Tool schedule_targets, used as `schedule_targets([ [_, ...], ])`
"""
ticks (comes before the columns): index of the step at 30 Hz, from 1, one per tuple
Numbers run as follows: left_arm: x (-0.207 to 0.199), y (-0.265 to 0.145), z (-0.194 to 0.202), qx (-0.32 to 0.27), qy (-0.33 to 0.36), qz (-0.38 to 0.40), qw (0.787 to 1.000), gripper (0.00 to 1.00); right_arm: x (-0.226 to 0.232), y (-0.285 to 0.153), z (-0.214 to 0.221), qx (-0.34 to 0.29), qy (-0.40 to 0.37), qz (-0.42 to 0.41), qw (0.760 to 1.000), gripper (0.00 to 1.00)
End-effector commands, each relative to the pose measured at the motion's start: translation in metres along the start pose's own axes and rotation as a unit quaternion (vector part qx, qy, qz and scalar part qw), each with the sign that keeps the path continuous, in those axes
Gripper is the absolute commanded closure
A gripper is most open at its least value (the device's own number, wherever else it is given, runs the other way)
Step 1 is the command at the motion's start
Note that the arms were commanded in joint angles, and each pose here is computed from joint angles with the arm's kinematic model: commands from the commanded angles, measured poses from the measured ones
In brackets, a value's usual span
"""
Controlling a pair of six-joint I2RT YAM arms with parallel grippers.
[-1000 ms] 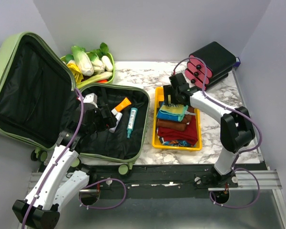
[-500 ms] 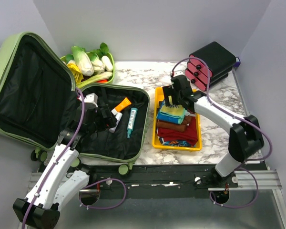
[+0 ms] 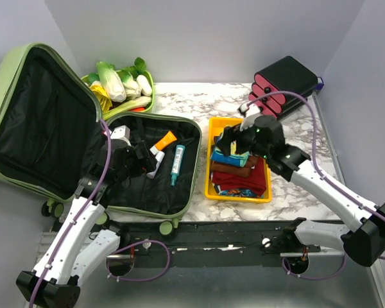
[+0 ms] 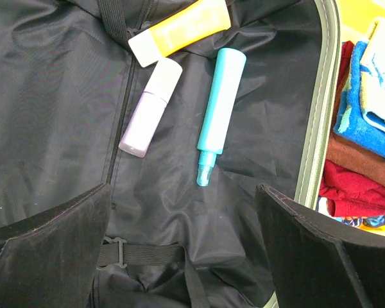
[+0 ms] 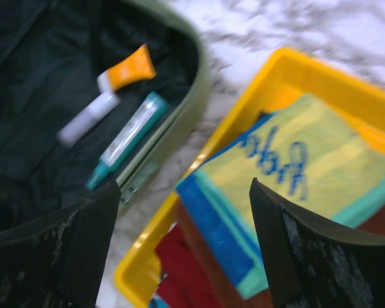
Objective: Open, take out, and arrange the luggage
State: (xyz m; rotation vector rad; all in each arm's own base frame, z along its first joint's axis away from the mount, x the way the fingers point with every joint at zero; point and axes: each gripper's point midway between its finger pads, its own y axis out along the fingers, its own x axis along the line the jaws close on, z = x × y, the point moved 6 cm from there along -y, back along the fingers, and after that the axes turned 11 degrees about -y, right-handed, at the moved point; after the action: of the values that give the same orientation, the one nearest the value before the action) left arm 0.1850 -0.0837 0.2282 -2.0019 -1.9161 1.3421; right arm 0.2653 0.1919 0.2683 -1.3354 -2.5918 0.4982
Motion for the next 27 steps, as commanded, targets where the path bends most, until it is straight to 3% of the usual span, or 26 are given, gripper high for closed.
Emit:
schedule_targets([
  [1,-0.001,-0.003,0.000,-0.005,-0.003,0.009,1.000,0.01,0.055,0.002,0.033,0.047,0.011,-0.113,0.992,0.12],
  [5,0.001,-0.002,0.001,-0.004,-0.006,0.003,1.000,0.01,0.085,0.006,0.061,0.089,0.045,-0.117,0.988,0.23],
  [11,0.002,-0.001,0.003,0.000,-0.006,-0.001,1.000,0.01,0.080,0.027,0.098,0.166,0.048,-0.018,0.985,0.37],
  [19,0.001,0.001,0.002,0.000,-0.009,0.001,1.000,0.01,0.084,0.060,0.113,0.198,0.055,0.024,0.978,0.39],
  [27,0.002,0.000,0.003,-0.002,-0.011,0.001,1.000,0.01,0.086,0.088,0.146,0.246,0.074,0.106,0.961,0.49],
])
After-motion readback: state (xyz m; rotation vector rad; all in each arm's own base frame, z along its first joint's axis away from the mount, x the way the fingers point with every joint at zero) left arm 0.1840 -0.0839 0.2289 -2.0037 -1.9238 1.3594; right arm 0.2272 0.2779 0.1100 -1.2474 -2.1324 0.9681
